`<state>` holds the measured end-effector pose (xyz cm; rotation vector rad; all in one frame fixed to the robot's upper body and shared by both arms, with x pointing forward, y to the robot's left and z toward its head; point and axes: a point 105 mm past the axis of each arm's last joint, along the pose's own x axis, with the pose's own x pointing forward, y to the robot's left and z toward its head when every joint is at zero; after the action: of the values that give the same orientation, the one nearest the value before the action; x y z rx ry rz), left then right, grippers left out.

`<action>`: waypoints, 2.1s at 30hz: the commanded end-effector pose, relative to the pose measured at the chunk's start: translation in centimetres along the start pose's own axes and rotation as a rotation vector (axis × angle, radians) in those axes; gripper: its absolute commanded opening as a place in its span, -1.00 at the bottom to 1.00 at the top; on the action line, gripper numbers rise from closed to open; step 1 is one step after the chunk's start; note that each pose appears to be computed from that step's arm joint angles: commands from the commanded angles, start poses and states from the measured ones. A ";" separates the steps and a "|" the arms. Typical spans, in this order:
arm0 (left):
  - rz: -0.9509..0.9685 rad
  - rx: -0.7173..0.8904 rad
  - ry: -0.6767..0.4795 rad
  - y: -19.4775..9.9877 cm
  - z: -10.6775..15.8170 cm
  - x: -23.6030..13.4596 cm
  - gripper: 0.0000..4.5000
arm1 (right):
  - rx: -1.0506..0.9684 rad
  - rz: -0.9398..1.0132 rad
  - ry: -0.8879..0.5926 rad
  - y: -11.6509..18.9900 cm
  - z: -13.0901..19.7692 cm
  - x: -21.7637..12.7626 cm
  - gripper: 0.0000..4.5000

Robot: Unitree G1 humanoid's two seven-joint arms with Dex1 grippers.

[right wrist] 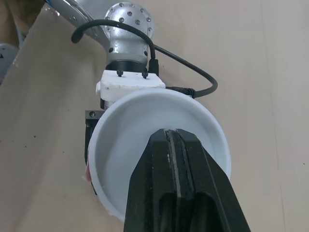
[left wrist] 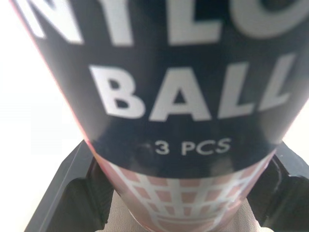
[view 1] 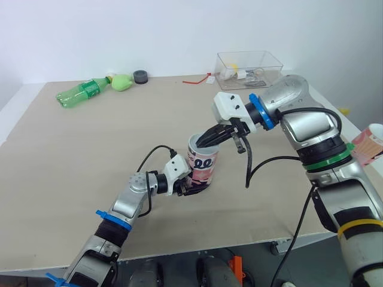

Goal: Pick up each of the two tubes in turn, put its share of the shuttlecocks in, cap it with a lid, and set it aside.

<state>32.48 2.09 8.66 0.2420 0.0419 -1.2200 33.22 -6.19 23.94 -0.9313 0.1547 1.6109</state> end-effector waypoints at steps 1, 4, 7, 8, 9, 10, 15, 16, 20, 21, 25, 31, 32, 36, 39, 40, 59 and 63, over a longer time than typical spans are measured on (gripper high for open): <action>-0.027 0.036 -0.015 -0.4 0.8 0.5 0.34 | 0.042 0.114 0.106 1.5 -2.7 2.3 -0.95; -0.027 0.041 -0.017 -0.4 0.9 0.6 0.34 | 0.032 0.144 0.137 1.8 -3.1 2.7 -0.95; -0.023 0.039 -0.027 -0.4 1.1 0.7 0.34 | 0.032 0.151 0.137 1.8 -3.2 2.9 -0.95; -0.020 0.036 -0.031 -0.3 1.1 0.7 0.34 | 0.034 0.150 0.128 1.7 -3.0 2.9 -0.95; -0.017 0.034 -0.035 -0.3 1.1 0.6 0.34 | 0.036 0.147 0.120 1.6 -2.9 2.9 -0.95; -0.015 0.030 -0.039 -0.3 1.1 0.6 0.34 | 0.046 0.142 0.104 1.5 -2.7 2.8 -0.95; -0.006 0.017 -0.039 -0.2 0.4 0.0 0.34 | 0.211 0.082 -0.179 0.3 1.2 -0.5 -0.95; -0.005 0.018 -0.037 -0.2 0.3 -0.1 0.34 | 0.238 0.076 -0.246 0.1 2.1 -1.6 -0.95; -0.007 0.033 -0.028 -0.1 0.1 -0.3 0.34 | 0.376 0.019 -0.450 -0.2 3.5 -6.7 -0.95; -0.006 0.039 -0.027 0.0 0.1 -0.3 0.34 | 0.398 -0.030 -0.460 -0.2 2.6 -7.9 -0.95; 0.001 0.047 -0.034 0.5 0.3 -0.3 0.34 | 0.460 -0.219 -0.499 -0.3 0.0 -10.6 -0.95; -0.027 0.082 -0.043 0.1 0.5 -0.5 0.71 | 0.544 -0.548 -0.519 1.1 -4.9 -11.2 -0.27; -0.031 0.080 -0.045 0.0 0.5 -0.5 0.73 | 0.560 -0.592 -0.522 1.7 -5.7 -10.8 -0.14; -0.022 0.077 -0.052 0.1 0.5 -0.8 1.00 | 0.580 -0.703 -0.482 4.3 -8.4 -8.7 0.74; -0.022 0.077 -0.061 0.2 0.8 -1.1 1.00 | 0.612 -0.670 -0.457 6.2 -9.3 -6.3 0.99; -0.024 0.078 -0.065 0.3 0.9 -1.3 1.00 | 0.634 -0.617 -0.450 7.0 -9.3 -5.3 0.99; -0.007 0.133 -0.025 0.5 1.2 -8.5 1.00 | 0.567 -0.336 -0.373 8.6 -11.4 3.6 0.99; 0.024 0.122 -0.028 0.1 1.3 -9.1 1.00 | 0.548 -0.342 -0.410 8.0 -10.7 4.7 0.99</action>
<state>29.50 10.20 10.06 0.3281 -0.0059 -1.2188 31.07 -11.47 9.64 -0.1610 0.1860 1.3035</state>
